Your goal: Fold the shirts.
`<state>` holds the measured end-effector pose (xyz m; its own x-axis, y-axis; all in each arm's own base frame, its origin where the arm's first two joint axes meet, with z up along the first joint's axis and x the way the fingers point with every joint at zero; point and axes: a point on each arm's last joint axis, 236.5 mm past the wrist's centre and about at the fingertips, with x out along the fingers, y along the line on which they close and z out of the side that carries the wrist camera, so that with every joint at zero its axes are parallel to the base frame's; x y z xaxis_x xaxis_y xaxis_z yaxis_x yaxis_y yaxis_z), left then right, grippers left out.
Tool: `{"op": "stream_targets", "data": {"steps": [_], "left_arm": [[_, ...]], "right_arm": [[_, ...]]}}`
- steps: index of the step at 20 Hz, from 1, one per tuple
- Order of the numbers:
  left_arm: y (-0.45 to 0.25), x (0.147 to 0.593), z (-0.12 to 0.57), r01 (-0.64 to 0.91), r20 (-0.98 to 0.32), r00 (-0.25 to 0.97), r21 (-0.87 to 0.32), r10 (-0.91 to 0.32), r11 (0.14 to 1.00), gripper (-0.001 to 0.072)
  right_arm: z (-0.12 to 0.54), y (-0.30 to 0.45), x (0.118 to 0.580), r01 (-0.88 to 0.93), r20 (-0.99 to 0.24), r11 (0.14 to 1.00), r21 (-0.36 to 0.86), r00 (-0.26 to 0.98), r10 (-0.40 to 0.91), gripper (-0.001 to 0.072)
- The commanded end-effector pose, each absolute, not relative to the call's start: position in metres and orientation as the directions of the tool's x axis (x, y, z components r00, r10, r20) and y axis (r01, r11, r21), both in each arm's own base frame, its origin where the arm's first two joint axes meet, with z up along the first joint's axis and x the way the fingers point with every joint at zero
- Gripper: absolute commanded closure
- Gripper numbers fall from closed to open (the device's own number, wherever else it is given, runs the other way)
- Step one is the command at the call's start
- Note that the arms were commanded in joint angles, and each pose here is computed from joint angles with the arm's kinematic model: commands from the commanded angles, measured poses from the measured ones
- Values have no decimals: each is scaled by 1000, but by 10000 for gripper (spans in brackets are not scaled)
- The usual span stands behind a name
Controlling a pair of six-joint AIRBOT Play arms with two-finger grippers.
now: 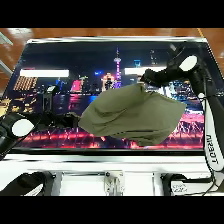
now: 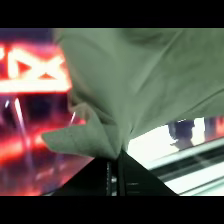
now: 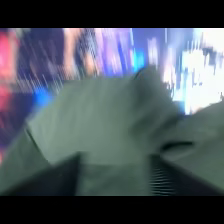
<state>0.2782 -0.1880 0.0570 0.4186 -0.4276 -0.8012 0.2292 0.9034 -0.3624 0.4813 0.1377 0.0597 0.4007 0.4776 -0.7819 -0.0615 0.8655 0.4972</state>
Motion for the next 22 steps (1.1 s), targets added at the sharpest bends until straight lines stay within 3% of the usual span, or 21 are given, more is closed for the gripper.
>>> {"op": "stream_targets", "data": {"steps": [1, 4, 7, 9, 10, 14, 17, 22], "left_arm": [[-189, 297, 66, 204, -747, 495, -397, -444, 895, 668], [-174, 315, 87, 208, -716, 552, -377, -427, 902, 668], [-165, 328, 109, 214, -684, 598, -367, -418, 905, 667], [-165, 331, 118, 231, -671, 611, -356, -420, 905, 668], [-165, 331, 118, 233, -670, 612, -356, -420, 905, 667], [-165, 331, 118, 233, -672, 610, -355, -420, 905, 668], [-165, 331, 118, 233, -672, 610, -355, -420, 905, 668], [-165, 331, 118, 233, -672, 610, -355, -420, 906, 667]], "right_arm": [[34, 131, 451, -64, -833, 863, 501, 235, 501, 113], [70, 69, 426, -35, -874, 909, 416, 259, 410, 113], [59, -1, 353, 88, -960, 960, 266, 110, 256, 113], [26, 2, 296, 172, -955, 939, 297, 42, 295, 112], [6, 16, 269, 215, -941, 918, 333, 22, 336, 41], [-59, 97, 193, 374, -823, 759, 532, 18, 568, 33], [-93, 107, 176, 459, -841, 743, 487, 16, 542, 33], [-100, 107, 218, 503, -868, 714, 487, 190, 458, 33]]}}
